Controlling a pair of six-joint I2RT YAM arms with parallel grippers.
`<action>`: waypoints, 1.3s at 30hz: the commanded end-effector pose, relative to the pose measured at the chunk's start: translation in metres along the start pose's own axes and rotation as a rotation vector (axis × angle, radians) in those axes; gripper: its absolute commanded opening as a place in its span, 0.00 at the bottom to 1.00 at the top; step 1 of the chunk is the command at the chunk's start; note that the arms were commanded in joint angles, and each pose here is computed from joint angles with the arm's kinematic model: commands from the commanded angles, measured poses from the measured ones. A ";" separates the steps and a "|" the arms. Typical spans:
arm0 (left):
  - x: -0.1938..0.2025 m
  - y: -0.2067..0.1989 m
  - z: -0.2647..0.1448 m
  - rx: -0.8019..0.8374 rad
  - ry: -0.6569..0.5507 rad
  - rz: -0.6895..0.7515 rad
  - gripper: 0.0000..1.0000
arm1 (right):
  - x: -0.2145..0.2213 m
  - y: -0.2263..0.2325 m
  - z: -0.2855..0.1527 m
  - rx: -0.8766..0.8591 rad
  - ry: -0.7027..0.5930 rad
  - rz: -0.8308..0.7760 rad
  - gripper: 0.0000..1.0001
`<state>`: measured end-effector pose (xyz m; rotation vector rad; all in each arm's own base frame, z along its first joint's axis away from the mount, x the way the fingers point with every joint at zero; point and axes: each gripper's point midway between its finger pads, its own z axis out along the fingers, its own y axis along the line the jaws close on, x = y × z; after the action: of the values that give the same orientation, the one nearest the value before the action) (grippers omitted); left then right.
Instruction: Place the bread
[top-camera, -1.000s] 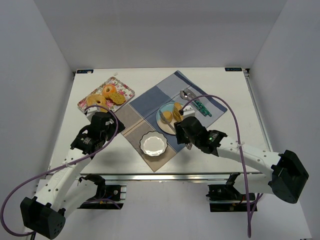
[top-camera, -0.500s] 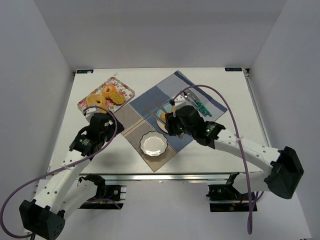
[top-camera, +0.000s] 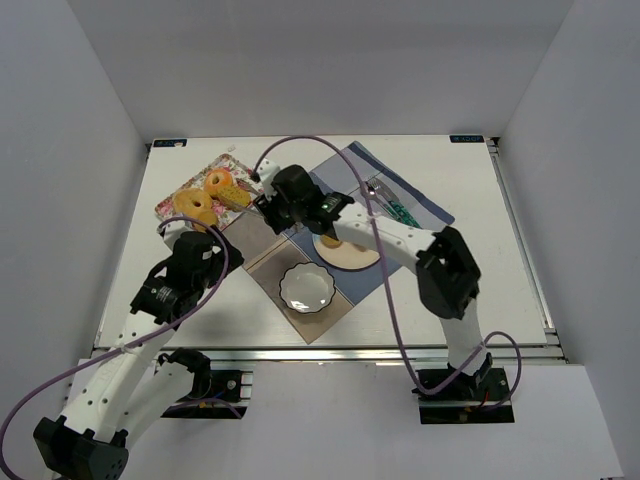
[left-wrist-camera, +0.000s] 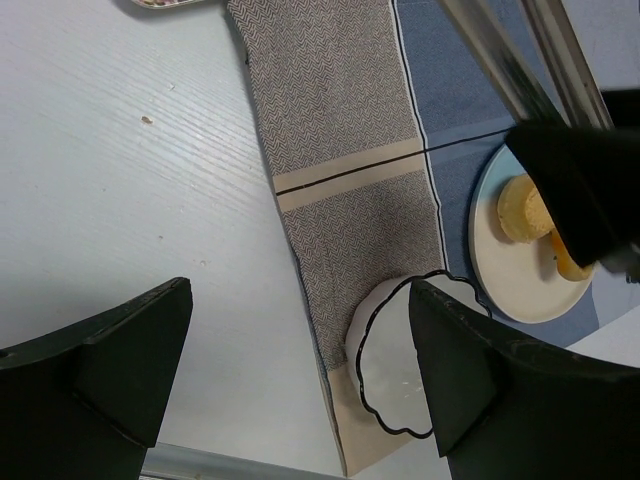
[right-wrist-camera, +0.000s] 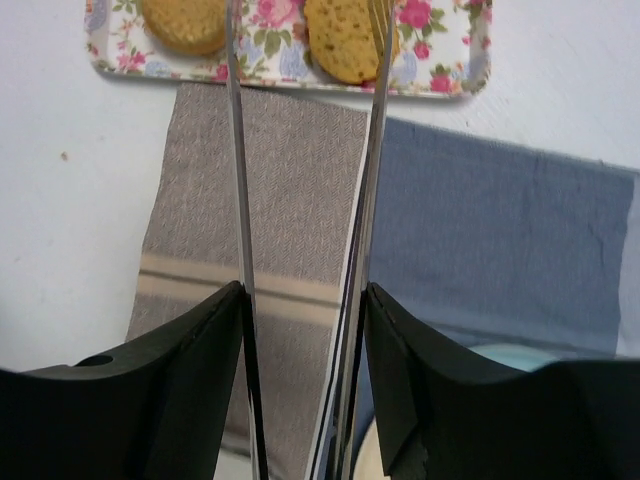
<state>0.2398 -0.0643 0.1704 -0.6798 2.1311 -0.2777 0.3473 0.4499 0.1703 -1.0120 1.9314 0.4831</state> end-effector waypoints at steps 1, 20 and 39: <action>-0.008 -0.002 -0.006 0.001 -0.027 -0.009 0.98 | -0.014 0.000 0.018 -0.012 0.013 -0.084 0.55; -0.008 0.001 -0.005 -0.005 -0.032 -0.007 0.98 | 0.003 -0.036 0.083 0.155 0.066 -0.148 0.54; -0.005 -0.002 -0.001 -0.001 -0.019 -0.006 0.98 | -0.043 -0.055 -0.035 0.297 -0.151 0.075 0.09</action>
<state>0.2400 -0.0617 0.1697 -0.6855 2.1283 -0.2601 0.3861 0.4359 0.1304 -0.9457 1.9845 0.2258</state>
